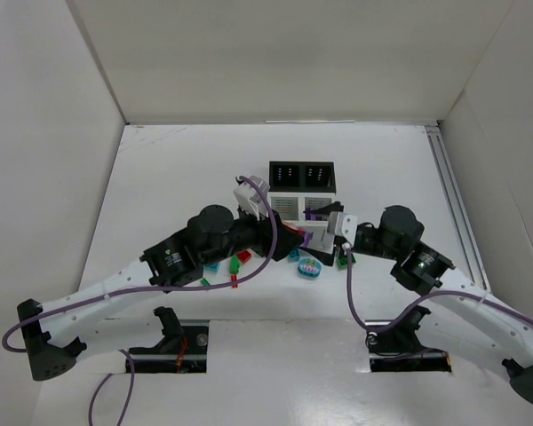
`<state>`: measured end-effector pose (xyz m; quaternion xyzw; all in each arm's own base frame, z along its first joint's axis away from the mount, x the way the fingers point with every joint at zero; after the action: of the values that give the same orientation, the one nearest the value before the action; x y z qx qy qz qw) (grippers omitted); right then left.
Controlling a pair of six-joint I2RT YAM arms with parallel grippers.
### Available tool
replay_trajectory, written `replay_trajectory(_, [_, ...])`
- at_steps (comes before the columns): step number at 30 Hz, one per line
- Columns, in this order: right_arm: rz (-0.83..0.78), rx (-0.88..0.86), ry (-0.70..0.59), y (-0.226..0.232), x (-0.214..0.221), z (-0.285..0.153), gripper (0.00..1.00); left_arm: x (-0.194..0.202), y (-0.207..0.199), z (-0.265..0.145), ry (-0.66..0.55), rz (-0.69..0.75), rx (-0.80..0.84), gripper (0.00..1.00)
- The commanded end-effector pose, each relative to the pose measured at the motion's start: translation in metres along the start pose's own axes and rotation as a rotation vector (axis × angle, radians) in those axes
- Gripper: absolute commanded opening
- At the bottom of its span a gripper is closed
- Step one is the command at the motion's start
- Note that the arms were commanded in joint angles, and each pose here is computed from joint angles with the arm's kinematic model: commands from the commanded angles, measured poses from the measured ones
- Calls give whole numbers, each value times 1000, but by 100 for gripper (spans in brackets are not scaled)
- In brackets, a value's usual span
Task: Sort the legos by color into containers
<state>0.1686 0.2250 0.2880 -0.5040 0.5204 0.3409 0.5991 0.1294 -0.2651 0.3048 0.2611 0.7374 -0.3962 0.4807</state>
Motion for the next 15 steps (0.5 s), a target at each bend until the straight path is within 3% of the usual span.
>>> replay_trajectory(1, [-70,-15,-123,-6,-41,5,79,-14,-12,-4,-66,17,75,42])
replay_trajectory(11, [-37,-54,-132,2,-44,9,54,-11,-9,3,-63,17,64,42])
replay_trajectory(15, [-27,-46,-130,3,-42,8,34,-8,-5,5,-52,16,36,40])
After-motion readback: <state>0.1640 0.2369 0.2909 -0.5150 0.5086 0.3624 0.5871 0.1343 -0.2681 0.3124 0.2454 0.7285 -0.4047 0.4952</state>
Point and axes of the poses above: each gripper's point midway between its finger pads, its own z axis out along the fingers, its own y axis along the line the jaws close on, x = y × z, the point moved 5 cm from there along -z, back along the fingers, and after that the axes turned 12 degrees about z, right-handed, at the moved point
